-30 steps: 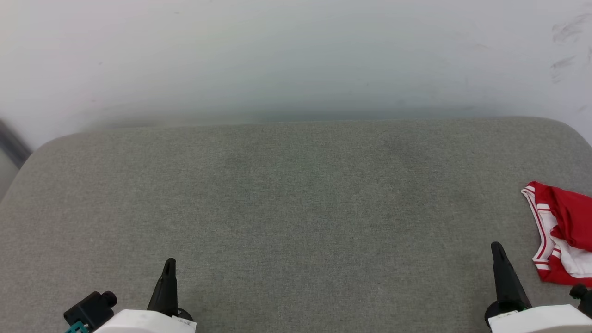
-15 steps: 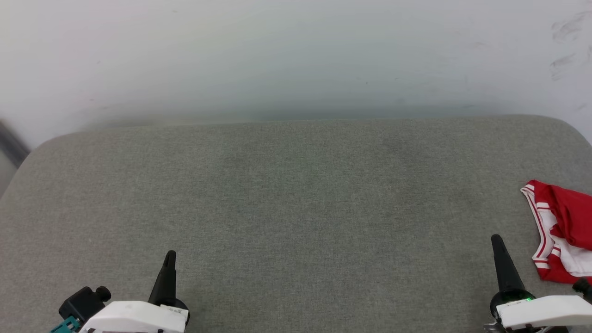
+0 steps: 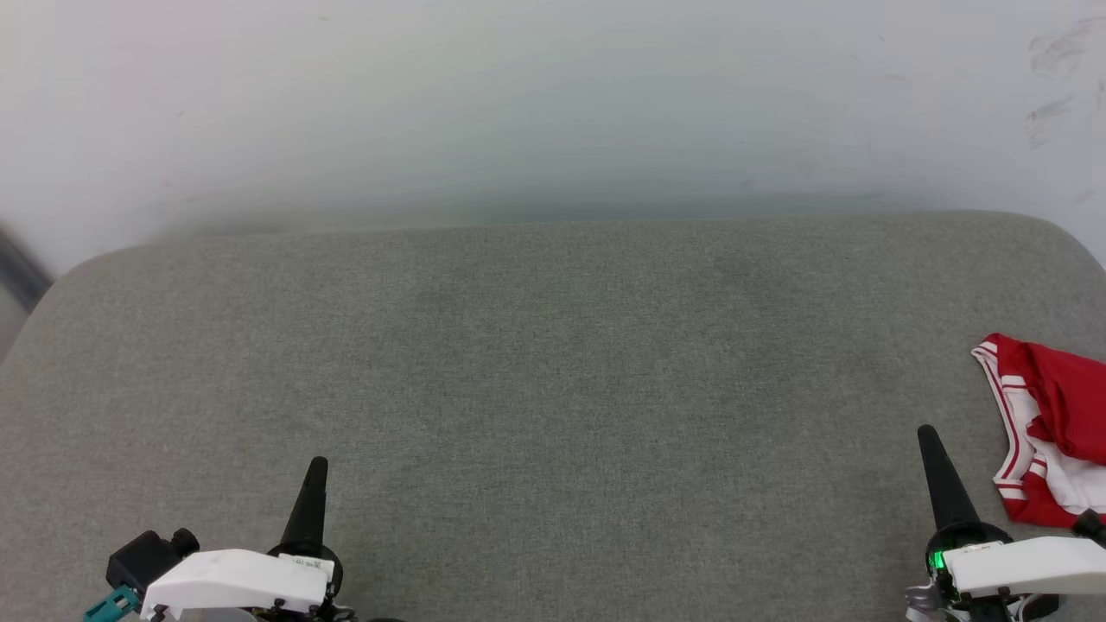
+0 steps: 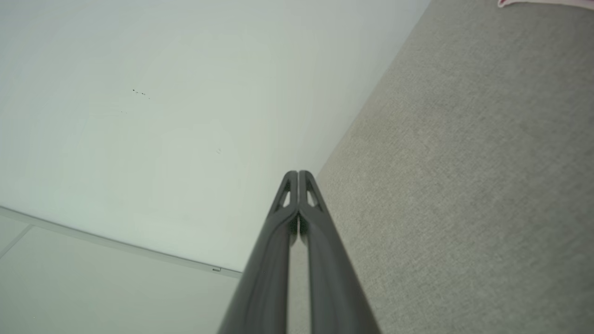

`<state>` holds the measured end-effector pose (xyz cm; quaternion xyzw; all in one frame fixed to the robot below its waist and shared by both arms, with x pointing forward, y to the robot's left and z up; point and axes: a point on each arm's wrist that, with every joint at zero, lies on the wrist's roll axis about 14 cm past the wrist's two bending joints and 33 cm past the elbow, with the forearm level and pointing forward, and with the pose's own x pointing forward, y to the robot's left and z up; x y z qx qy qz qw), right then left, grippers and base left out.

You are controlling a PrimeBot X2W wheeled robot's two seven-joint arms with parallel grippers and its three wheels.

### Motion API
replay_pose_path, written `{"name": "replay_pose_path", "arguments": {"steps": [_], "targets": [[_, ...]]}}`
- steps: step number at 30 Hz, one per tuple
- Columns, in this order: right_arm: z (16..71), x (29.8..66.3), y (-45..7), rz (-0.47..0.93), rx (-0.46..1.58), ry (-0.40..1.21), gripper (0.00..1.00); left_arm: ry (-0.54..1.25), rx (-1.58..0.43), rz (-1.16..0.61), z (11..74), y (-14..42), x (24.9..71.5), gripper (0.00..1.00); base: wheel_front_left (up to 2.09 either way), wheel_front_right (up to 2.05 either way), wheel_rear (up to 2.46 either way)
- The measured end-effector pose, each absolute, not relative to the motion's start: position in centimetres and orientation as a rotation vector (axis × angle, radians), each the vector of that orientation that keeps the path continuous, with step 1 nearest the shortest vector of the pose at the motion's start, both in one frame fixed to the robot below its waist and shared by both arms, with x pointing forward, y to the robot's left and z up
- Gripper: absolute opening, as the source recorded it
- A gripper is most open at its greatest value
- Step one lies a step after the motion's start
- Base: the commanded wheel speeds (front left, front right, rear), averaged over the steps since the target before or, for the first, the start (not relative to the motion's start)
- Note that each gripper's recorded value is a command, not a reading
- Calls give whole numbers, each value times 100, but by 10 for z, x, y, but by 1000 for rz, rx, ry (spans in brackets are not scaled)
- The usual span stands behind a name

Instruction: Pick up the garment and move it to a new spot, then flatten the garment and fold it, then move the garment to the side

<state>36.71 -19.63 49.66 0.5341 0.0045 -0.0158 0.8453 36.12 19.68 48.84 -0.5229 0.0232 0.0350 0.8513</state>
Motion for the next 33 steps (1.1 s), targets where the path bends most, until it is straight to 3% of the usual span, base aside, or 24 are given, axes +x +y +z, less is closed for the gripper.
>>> {"name": "replay_pose_path", "arguments": {"steps": [33], "targets": [[499,379,-199,-27,1412,17,0,30,-1405,36,498,198,379,0,0,0,0]]}}
